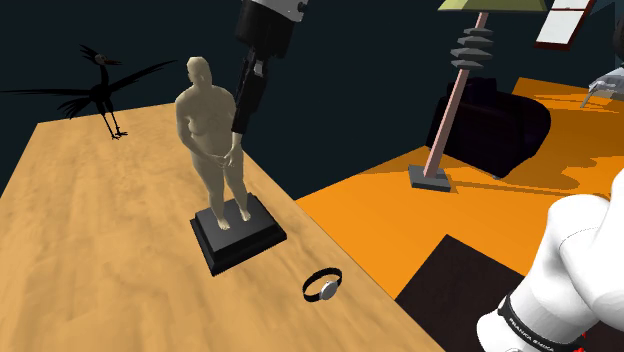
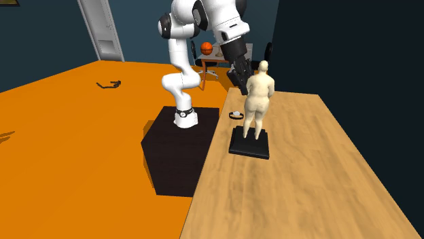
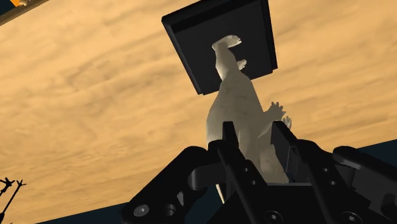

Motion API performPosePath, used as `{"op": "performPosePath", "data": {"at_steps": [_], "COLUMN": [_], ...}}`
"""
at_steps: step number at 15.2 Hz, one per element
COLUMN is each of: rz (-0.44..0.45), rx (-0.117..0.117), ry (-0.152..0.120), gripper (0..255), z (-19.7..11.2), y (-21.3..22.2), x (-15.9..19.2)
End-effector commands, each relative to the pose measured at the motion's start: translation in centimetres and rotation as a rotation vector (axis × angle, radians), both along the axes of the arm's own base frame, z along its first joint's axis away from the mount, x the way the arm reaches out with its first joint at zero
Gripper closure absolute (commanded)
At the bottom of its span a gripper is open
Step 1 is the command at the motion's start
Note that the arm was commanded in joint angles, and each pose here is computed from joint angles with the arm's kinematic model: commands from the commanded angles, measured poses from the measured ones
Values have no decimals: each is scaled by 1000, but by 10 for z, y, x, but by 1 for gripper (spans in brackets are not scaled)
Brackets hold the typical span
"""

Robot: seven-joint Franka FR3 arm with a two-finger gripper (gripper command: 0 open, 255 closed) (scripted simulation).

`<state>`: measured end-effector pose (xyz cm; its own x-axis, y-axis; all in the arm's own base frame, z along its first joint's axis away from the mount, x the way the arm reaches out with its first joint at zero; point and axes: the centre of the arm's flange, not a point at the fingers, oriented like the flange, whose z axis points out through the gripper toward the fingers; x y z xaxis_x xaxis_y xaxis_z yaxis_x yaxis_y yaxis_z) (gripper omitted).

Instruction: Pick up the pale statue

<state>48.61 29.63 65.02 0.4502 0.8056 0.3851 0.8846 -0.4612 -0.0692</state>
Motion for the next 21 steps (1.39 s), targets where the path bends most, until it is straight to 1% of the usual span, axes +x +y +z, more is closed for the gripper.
{"op": "performPosePath", "data": {"at_steps": [1,8,21], "rz": [1,1,1], "rx": [0,0,0], "ry": [0,0,0], "gripper": [255,255,255], "z": [-1,-1,68], "y": [1,0,0], "x": [0,0,0]}}
